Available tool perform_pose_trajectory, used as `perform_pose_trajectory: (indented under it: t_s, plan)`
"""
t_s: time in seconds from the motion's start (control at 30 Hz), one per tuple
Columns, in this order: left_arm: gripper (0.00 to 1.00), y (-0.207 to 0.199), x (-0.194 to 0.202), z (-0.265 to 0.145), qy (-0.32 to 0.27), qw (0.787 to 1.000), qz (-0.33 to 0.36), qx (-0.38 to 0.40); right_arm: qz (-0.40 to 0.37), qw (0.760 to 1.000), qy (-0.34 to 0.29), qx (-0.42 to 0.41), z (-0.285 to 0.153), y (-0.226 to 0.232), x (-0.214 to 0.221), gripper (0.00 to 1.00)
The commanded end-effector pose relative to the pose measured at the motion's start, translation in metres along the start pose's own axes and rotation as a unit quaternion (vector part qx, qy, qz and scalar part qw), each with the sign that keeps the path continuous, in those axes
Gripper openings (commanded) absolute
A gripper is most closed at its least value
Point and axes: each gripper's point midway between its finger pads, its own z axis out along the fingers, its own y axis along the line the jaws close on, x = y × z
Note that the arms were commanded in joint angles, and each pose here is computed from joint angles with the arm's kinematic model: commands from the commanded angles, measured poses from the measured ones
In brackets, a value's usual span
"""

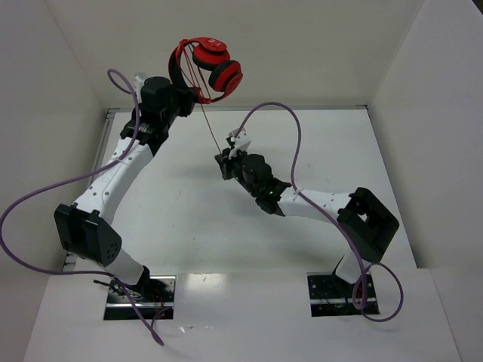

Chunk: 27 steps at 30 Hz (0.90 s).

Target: Wrap the headphones

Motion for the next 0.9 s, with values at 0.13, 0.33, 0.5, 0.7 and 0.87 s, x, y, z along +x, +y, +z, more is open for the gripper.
perform_pose_trajectory:
  t_s: [0.13,0.33,0.5,0.7,0.87]
  plan:
    - [0.00,-0.092,-0.027,-0.039,-0.026,0.989,-0.026,0.141,-0.008,1.000,-0.023,-0.015,0.001,0.010,-0.010,0.01]
    - [0.00,-0.087,-0.028,-0.036,-0.031,0.990,-0.021,0.135,-0.012,1.000,-0.005,-0.013,0.004,0.008,0.002,0.07]
    - [0.00,-0.087,-0.026,-0.036,-0.027,0.990,-0.020,0.136,-0.017,1.000,-0.004,-0.013,0.007,0.009,0.000,0.01]
    - [0.00,-0.087,-0.026,-0.036,-0.027,0.990,-0.020,0.136,-0.018,1.000,0.000,-0.012,0.009,0.009,0.003,0.01]
    - [0.00,-0.087,-0.026,-0.036,-0.027,0.990,-0.016,0.136,-0.017,1.000,-0.006,-0.007,0.009,0.008,0.000,0.05]
